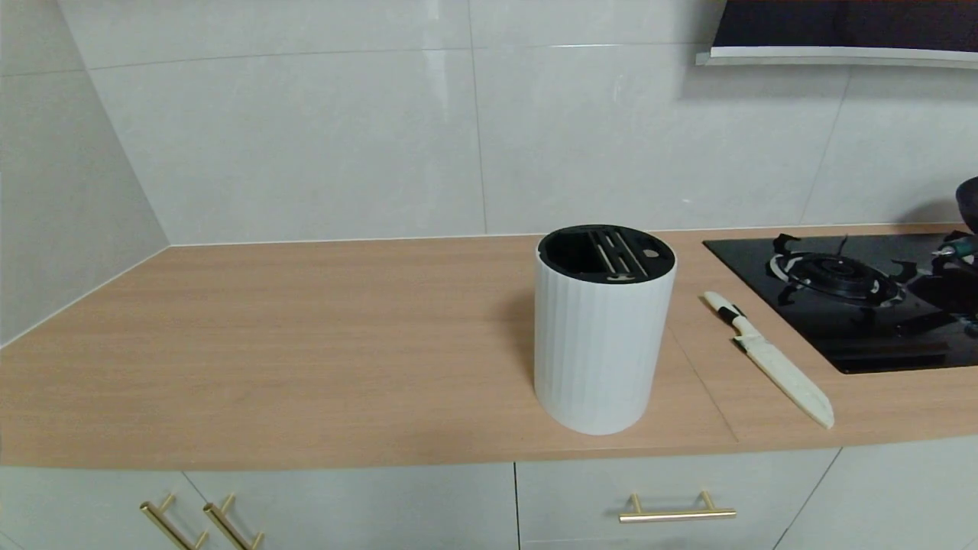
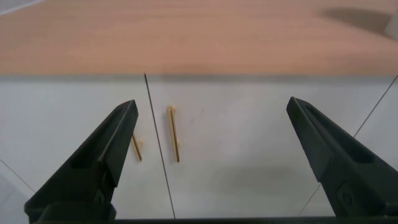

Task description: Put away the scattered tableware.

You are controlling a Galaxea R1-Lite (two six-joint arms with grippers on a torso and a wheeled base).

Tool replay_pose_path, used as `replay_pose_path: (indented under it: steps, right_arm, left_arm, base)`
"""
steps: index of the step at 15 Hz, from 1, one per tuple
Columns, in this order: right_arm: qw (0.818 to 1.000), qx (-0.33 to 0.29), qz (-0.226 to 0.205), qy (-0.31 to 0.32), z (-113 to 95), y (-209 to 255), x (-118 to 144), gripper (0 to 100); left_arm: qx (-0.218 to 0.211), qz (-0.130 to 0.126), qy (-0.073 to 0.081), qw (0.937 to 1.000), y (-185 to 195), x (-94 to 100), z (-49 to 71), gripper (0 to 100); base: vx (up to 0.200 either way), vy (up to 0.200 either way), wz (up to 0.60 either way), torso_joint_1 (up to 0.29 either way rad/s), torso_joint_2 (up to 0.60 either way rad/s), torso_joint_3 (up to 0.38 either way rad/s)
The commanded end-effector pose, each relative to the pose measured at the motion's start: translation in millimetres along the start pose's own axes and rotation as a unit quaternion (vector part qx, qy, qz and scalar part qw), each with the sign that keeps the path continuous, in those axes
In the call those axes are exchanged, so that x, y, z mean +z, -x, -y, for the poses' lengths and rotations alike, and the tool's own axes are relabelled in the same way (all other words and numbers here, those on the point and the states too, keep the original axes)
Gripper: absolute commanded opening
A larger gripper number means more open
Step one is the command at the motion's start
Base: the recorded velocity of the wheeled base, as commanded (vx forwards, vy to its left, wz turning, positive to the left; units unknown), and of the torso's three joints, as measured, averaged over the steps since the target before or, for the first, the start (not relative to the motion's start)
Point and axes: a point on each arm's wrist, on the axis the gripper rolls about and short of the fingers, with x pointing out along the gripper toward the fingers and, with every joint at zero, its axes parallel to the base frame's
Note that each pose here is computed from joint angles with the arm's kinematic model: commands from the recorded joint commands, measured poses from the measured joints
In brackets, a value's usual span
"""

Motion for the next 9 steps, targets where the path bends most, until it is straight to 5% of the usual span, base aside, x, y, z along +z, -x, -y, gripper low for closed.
replay_pose_path:
  steps: [1,9]
  right_arm:
    - [1.000,0.000,-0.001,0.000,0.0,-0.1,0.0,100]
    - [1.000,0.000,-0.001,0.000,0.0,-0.1,0.0,100]
  left_arm:
    - [0.000,-0.001,0.000,1.0000,-0.1,0.0,0.0,100]
    - [0.000,-0.001,0.000,1.0000,-0.1,0.0,0.0,100]
  base:
    - [0.000,0.000,0.00,0.237,-0.52,-0.290]
    - [0.000,0.000,0.00,0.258,-0.55,-0.294]
